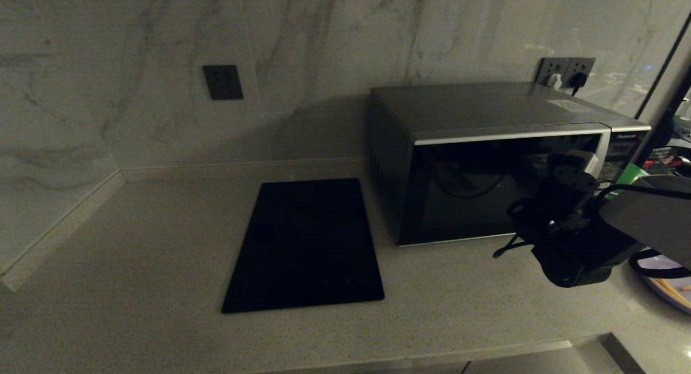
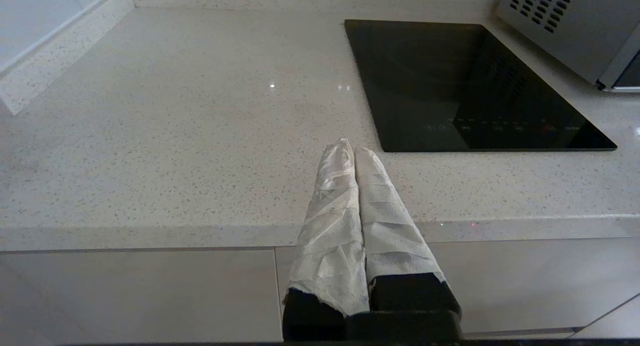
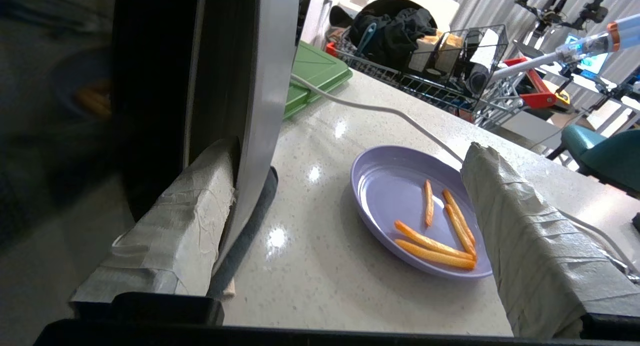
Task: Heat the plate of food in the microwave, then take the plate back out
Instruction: Open the microwave oven
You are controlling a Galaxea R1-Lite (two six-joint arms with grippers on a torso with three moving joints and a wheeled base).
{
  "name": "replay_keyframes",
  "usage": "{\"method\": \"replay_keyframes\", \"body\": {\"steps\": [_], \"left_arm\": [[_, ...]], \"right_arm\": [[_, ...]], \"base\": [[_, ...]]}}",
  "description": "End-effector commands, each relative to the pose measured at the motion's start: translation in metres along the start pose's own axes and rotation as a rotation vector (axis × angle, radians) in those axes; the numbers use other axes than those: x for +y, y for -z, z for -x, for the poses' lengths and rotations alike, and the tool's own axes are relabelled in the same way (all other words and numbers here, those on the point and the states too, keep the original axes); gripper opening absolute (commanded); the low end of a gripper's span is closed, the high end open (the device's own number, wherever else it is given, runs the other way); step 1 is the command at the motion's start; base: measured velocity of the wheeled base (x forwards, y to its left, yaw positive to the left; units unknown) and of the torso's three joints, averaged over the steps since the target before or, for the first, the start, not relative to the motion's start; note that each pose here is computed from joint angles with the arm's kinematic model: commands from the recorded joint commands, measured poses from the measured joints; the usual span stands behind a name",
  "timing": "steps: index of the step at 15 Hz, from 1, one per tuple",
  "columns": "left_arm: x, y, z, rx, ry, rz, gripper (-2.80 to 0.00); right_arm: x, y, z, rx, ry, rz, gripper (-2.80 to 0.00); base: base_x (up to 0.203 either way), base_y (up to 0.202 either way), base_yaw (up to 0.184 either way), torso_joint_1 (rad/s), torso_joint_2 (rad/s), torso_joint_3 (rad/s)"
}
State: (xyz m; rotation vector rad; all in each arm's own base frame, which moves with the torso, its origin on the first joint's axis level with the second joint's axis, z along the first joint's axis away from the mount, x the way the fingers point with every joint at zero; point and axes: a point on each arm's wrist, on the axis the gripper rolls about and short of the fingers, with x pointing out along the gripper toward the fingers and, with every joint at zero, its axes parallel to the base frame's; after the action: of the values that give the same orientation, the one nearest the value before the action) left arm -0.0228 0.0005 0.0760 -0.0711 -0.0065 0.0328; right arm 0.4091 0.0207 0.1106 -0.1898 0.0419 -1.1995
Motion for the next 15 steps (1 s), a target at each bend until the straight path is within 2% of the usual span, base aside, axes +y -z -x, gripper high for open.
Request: {"method": "replay_keyframes", "body": {"steps": [1,8,9,15], "left_arm": [[0.0000,-0.0001,-0.0001,0.001,-0.001,0.001,-2.80],[0.0000,-0.0001,-0.0001,0.001,-0.001,0.001,-2.80],[0.0000,-0.0001,-0.0001,0.001,-0.001,0.001,-2.80],[0.0000,-0.0001,-0.0001,0.001,-0.001,0.001,-2.80]], "right_arm": [[0.0016,0.0008,-0.0054,0.001,0.018,-0.010,0.00],[0.0056,0.0036,-0.0073,0.001,0.021,-0.010,0.00],[0.0066,0.0028,-0.0077,0.000,0.022,-0.015,-2.80],[0.0086,-0.0004,-0.0080,-0.004,0.024,-0.028,-2.80]], "base": [[0.000,0.000,0.000,0.000,0.00,0.000],[0.000,0.000,0.000,0.000,0.00,0.000],[0.000,0.000,0.000,0.000,0.00,0.000],[0.000,0.000,0.000,0.000,0.00,0.000]]}}
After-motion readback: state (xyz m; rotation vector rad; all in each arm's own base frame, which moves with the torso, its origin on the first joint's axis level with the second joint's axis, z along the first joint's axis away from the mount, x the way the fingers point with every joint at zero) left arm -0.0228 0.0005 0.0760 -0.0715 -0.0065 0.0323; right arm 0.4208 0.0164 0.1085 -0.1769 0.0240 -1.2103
